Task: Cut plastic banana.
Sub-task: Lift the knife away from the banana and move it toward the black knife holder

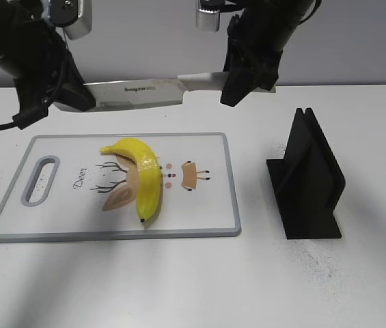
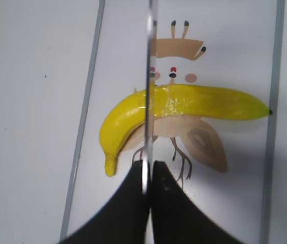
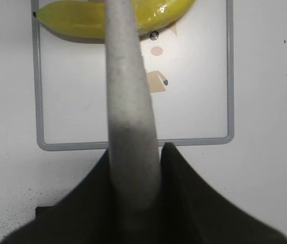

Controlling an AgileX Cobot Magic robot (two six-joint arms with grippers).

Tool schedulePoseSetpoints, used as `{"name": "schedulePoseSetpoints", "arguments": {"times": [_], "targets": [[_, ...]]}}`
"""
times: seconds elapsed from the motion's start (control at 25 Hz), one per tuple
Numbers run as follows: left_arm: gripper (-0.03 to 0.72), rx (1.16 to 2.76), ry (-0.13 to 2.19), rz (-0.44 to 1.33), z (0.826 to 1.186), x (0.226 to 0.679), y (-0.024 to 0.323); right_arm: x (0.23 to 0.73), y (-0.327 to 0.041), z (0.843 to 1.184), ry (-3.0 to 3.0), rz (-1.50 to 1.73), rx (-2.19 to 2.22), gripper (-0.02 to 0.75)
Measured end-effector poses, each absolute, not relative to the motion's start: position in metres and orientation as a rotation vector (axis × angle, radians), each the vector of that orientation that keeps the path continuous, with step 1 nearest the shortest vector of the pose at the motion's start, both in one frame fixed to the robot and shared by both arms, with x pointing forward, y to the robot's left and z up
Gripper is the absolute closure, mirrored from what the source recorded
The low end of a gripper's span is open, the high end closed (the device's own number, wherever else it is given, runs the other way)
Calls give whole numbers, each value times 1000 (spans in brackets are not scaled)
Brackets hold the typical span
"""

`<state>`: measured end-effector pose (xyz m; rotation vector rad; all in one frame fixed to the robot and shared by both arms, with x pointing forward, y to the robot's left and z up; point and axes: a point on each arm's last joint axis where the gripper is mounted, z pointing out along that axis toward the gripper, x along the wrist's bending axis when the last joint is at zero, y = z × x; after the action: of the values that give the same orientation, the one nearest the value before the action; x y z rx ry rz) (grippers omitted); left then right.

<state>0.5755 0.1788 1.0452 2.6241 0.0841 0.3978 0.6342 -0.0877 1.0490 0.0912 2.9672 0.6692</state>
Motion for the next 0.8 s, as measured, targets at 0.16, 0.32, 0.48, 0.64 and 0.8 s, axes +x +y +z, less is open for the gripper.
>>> {"name": "schedulePoseSetpoints", "arguments": {"times": [0.16, 0.32, 0.48, 0.64, 0.8], "targets": [[631, 2603, 101, 417, 1046, 577, 178, 635, -89, 1049, 2963, 652, 88, 555], [334, 2564, 135, 410, 1048, 578, 176, 636, -91, 1049, 2959, 613, 90, 565], [44, 2538, 170, 416, 1049, 579, 175, 637, -93, 1048, 2958, 588, 108, 575], [17, 2520, 205, 465, 1051, 582, 175, 638, -96, 1048, 2952, 556, 123, 577], [19, 2482, 266, 524, 1060, 585, 176, 639, -96, 1048, 2951, 552, 137, 577]]}}
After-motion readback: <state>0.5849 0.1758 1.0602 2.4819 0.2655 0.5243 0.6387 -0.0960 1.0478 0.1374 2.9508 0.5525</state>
